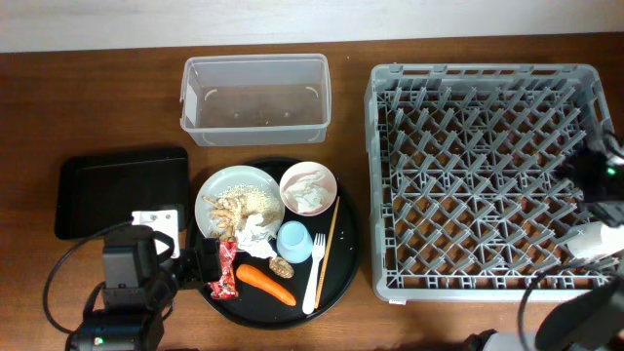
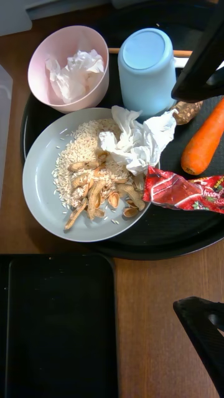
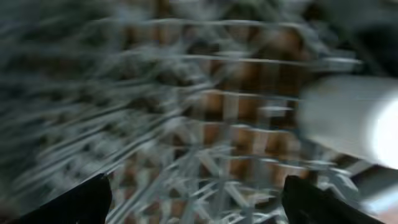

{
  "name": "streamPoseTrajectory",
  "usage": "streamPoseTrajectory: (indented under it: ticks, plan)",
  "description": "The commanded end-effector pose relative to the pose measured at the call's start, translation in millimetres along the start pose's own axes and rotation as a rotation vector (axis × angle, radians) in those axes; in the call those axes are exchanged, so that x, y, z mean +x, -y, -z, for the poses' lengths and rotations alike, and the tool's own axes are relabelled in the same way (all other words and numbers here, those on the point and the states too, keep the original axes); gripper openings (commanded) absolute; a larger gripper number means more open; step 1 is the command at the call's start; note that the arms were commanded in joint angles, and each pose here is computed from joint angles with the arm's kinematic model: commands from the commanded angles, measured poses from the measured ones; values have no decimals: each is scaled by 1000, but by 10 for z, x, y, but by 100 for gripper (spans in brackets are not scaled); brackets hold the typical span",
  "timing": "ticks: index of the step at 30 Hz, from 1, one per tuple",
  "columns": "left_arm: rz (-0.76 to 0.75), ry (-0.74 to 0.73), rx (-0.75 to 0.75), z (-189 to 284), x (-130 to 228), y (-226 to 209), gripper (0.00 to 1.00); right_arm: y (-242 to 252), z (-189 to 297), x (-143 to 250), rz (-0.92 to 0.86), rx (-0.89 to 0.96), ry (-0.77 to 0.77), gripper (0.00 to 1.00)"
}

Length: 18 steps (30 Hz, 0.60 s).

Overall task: Sort waste into correct bins and load items into the dishwasher rack
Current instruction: 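Reach the right gripper to the light-blue cup and grasp it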

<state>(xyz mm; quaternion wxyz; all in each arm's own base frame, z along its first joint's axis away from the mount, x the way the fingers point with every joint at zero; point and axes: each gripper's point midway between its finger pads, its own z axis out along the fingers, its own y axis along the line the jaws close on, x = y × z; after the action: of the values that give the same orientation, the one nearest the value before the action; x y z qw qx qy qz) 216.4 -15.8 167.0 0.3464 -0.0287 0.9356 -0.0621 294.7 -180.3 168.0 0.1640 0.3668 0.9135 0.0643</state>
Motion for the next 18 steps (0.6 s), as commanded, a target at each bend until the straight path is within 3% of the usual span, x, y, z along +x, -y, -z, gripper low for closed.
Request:
streamPoseTrajectory:
  ticks: [1, 2, 7, 11, 15, 18]
  plan:
    - [0, 28, 13, 51, -91, 34, 99, -929, 321, 375, 376, -178, 10, 95]
    - [-1, 40, 14, 52, -120, 36, 99, -1195, 329, 589, 481, -207, -22, 99]
    - [191, 25, -131, -27, -123, -219, 99, -2368, 416, 1720, 910, -434, -140, 99]
    - [210, -137, -163, -225, -12, -249, 99, -2704, 477, 2480, 1138, -414, -154, 98]
    - [232, -256, -210, -219, -97, -318, 99, -2899, 359, 3062, 1219, -383, -197, 98]
    - [313, -337, -310, -155, 78, -604, 99, -2986, 28, 3476, 1249, -322, -275, 98]
